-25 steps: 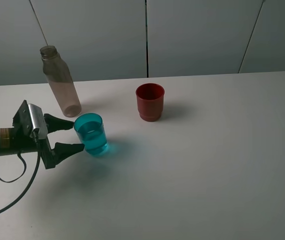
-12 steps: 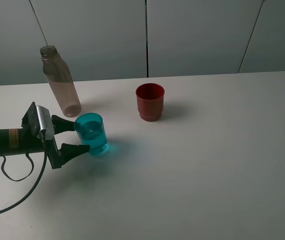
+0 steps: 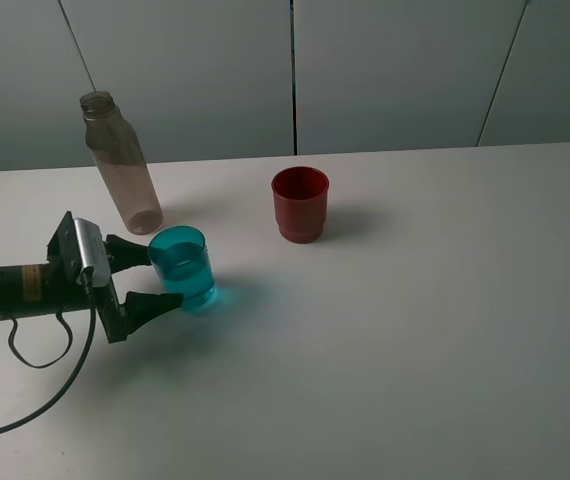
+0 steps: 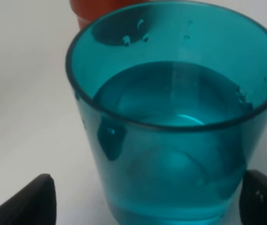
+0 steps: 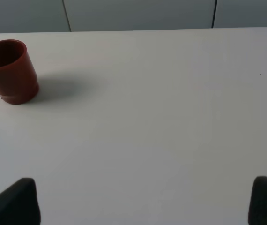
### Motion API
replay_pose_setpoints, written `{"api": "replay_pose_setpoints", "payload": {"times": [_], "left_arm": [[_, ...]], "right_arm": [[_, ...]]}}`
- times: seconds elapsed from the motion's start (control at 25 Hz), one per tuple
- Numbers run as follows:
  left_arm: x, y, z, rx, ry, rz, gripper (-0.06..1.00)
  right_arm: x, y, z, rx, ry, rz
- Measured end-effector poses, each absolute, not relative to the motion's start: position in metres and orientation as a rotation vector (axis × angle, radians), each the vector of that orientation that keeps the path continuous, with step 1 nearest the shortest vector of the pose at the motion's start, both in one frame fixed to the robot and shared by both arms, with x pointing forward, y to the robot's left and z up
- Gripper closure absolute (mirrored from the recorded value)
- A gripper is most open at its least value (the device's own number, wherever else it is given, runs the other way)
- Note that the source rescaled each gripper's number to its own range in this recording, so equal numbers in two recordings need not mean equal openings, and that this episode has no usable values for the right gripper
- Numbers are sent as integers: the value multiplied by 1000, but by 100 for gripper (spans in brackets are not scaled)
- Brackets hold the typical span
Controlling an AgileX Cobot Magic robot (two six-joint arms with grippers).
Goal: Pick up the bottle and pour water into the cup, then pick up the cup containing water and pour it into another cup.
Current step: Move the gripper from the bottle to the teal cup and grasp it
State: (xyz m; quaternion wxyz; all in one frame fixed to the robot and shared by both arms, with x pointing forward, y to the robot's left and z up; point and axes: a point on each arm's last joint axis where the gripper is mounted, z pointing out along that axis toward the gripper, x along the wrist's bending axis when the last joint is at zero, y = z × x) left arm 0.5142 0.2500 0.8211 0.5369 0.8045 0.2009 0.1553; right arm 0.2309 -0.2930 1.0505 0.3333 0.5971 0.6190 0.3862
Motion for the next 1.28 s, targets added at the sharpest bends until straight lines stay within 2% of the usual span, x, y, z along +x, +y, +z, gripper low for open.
{"api": "replay_pose_setpoints", "payload": {"times": [1.28], "left_arm": [[527, 226, 820, 1883, 426, 355, -6]], "right_arm": [[231, -293, 1050, 1559, 1616, 1008]]}}
